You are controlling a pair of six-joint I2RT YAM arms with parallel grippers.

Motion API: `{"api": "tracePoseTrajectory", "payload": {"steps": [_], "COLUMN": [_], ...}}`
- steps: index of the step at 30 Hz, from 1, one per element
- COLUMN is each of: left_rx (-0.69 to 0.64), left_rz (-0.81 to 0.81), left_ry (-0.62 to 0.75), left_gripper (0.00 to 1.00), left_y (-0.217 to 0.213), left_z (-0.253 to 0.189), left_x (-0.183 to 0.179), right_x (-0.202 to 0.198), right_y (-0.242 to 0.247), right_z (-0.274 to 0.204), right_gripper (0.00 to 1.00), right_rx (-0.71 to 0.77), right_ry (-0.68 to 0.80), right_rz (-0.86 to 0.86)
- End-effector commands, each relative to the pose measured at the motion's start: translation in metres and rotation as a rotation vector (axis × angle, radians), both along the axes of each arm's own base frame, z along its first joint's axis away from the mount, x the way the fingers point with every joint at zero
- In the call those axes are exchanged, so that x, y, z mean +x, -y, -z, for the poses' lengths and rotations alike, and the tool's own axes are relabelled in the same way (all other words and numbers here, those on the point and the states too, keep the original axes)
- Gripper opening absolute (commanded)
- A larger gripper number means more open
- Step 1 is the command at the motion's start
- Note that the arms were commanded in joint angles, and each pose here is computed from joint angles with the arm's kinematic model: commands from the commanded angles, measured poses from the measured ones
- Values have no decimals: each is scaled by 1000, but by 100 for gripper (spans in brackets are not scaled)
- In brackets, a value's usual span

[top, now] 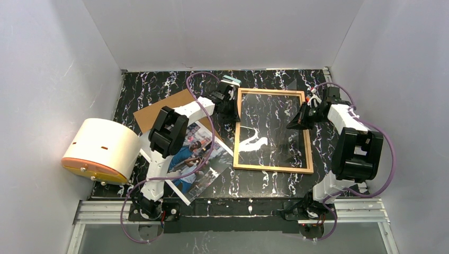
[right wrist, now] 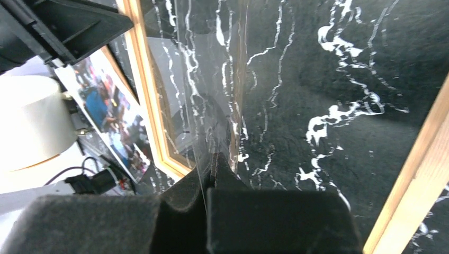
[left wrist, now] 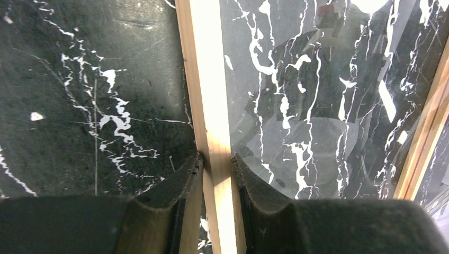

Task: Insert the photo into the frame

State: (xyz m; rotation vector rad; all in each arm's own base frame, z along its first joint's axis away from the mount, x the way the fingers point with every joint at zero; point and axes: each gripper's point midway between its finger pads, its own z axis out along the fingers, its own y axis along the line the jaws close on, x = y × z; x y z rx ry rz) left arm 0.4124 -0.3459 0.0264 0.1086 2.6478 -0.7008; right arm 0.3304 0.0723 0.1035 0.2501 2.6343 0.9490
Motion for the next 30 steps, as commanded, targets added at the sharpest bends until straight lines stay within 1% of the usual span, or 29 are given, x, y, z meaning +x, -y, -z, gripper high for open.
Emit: {"api": "tracePoseTrajectory", "payload": {"steps": [1,5,7,9,13,16,21,24,25,28,30], "left_rx": [142,111,111,121,138,108,19,40,25,-77,-116], "left_rz": [45,59,48,24,-12,5,8,-10,-19,-26,-47], "left_ry": [-111,-101,-105,-103,-117,-136,-166,-156,-163,-184,-175], "left_gripper": [0,0,0,0,0,0,0,0,0,0,0], "left_y": [-32,-29,-34,-42,-64,-70,-60,-65,-63,-40,-32], "left_z": [16,-8,-17,-22,-20,-20,-35,-35,-34,-50,-63], "left_x": [-30,-27,-26,-24,-27,-33,-37,-32,-28,-18,-11], "right_x": [-12,-13,-9,-10,-17,-21,-21,-23,-23,-17,-9], "right_y": [-27,-34,-36,-41,-48,-51,-53,-53,-52,-49,-45], "right_z": [-29,-48,-60,-67,-63,-58,-58,-51,-49,-56,-65], "right_gripper": [1,1,1,1,1,1,1,1,1,2,2], "right_rx": [178,238,262,304,375,404,429,427,416,385,353], "right_ry": [11,58,106,122,78,53,21,6,5,31,67], "right_rz": [-33,-29,-15,-10,-28,-33,-15,-21,-21,-10,1]}}
